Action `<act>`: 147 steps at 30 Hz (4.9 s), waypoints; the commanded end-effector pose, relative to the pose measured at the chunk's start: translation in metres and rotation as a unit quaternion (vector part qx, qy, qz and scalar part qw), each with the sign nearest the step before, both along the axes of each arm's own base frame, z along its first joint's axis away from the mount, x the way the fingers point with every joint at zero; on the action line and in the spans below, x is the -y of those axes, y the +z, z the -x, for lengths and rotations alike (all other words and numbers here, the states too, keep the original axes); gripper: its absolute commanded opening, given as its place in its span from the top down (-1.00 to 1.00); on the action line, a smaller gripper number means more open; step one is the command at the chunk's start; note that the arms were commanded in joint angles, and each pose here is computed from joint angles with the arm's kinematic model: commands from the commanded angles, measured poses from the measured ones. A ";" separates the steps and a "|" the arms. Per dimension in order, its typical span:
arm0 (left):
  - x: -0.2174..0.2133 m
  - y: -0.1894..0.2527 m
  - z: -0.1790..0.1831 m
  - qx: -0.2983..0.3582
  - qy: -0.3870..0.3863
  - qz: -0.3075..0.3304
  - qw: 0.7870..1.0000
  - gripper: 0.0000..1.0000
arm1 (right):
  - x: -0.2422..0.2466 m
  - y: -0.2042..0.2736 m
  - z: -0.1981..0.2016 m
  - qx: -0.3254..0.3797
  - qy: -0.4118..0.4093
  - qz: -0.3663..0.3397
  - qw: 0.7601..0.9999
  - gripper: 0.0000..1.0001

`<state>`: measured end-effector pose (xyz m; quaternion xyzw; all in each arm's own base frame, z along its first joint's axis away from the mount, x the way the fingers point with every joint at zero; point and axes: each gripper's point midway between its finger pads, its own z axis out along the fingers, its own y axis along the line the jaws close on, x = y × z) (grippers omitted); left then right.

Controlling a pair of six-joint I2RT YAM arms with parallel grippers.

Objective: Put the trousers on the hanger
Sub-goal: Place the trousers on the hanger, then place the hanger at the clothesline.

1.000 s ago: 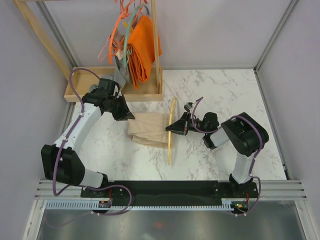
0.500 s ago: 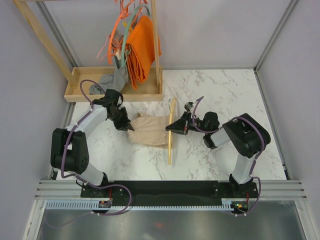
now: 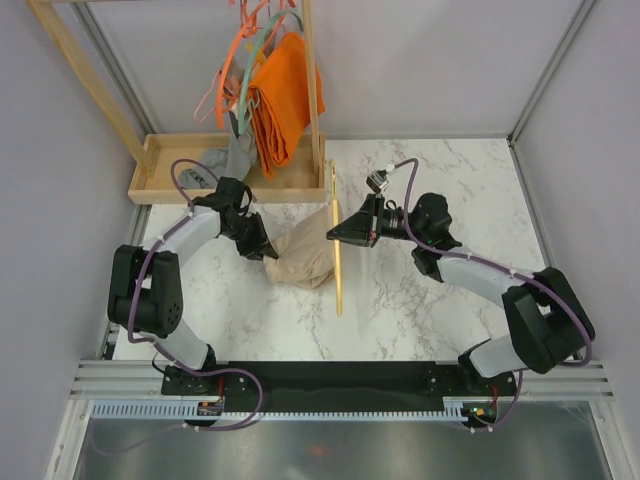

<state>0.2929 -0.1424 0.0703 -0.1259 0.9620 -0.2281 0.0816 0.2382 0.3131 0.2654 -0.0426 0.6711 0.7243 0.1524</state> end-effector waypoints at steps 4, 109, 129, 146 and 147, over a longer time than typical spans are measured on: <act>0.015 0.040 -0.010 0.063 -0.020 0.043 0.997 0.80 | 0.003 0.063 -0.029 0.072 -0.101 0.013 0.992 1.00; -0.096 0.346 0.026 0.392 0.268 -0.109 0.873 0.95 | 0.019 0.162 -0.056 0.057 -0.167 0.167 0.970 -0.53; -0.116 0.450 -0.134 0.527 0.190 0.103 0.822 0.95 | 0.042 0.188 -0.074 0.139 -0.154 0.188 0.960 -0.47; -0.144 0.475 -0.126 0.582 0.094 0.169 0.790 0.95 | 0.045 0.180 -0.079 0.132 -0.157 0.194 0.959 -0.48; -0.142 0.485 -0.124 0.592 0.084 0.170 0.784 0.95 | 0.045 0.179 -0.079 0.131 -0.157 0.194 0.959 -0.48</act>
